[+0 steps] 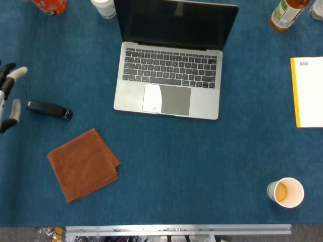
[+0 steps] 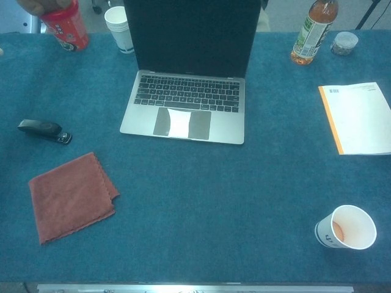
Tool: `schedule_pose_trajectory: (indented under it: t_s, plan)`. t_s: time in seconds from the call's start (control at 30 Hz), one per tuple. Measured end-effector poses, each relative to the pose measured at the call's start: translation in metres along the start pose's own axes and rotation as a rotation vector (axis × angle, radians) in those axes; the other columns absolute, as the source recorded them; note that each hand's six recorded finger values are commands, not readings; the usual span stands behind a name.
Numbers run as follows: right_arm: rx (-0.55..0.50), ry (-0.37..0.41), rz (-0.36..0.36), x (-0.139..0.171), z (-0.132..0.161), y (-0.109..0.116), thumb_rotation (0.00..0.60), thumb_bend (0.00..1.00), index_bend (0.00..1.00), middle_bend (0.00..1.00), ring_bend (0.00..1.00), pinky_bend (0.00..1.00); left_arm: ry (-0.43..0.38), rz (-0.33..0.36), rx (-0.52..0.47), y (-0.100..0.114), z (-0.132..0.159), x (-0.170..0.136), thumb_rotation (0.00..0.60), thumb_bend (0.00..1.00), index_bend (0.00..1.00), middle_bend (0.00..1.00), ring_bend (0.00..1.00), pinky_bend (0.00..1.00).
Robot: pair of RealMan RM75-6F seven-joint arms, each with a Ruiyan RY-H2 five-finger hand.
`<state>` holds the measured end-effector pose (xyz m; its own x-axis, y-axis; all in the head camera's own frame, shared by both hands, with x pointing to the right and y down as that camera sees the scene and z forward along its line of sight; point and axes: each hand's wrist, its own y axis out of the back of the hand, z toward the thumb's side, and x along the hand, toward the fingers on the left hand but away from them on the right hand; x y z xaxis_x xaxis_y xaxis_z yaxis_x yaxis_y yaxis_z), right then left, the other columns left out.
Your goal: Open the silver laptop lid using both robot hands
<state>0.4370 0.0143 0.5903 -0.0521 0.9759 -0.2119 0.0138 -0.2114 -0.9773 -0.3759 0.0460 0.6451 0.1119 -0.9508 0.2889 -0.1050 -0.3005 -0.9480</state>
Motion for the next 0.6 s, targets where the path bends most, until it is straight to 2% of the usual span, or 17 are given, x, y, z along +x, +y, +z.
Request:
schedule_pose_trajectory:
  t_s: [0.2, 0.37, 0.6]
  plan:
    - [-0.013, -0.017, 0.005, 0.026, -0.020, -0.004, 0.600, 0.35, 0.10, 0.23, 0.07, 0.06, 0.043, 0.000, 0.023, 0.000, -0.009, -0.022, 0.600, 0.55, 0.17, 0.12, 0.03, 0.00]
    - [-0.023, -0.018, 0.018, 0.040, -0.029, -0.009, 0.600, 0.35, 0.10, 0.23, 0.07, 0.06, 0.111, 0.002, 0.028, 0.004, -0.021, -0.033, 0.600, 0.55, 0.17, 0.12, 0.03, 0.00]
    - [-0.042, -0.021, 0.031, 0.047, -0.037, -0.017, 0.600, 0.35, 0.10, 0.23, 0.07, 0.06, 0.175, 0.024, 0.026, 0.009, -0.032, -0.052, 0.600, 0.55, 0.17, 0.12, 0.03, 0.00]
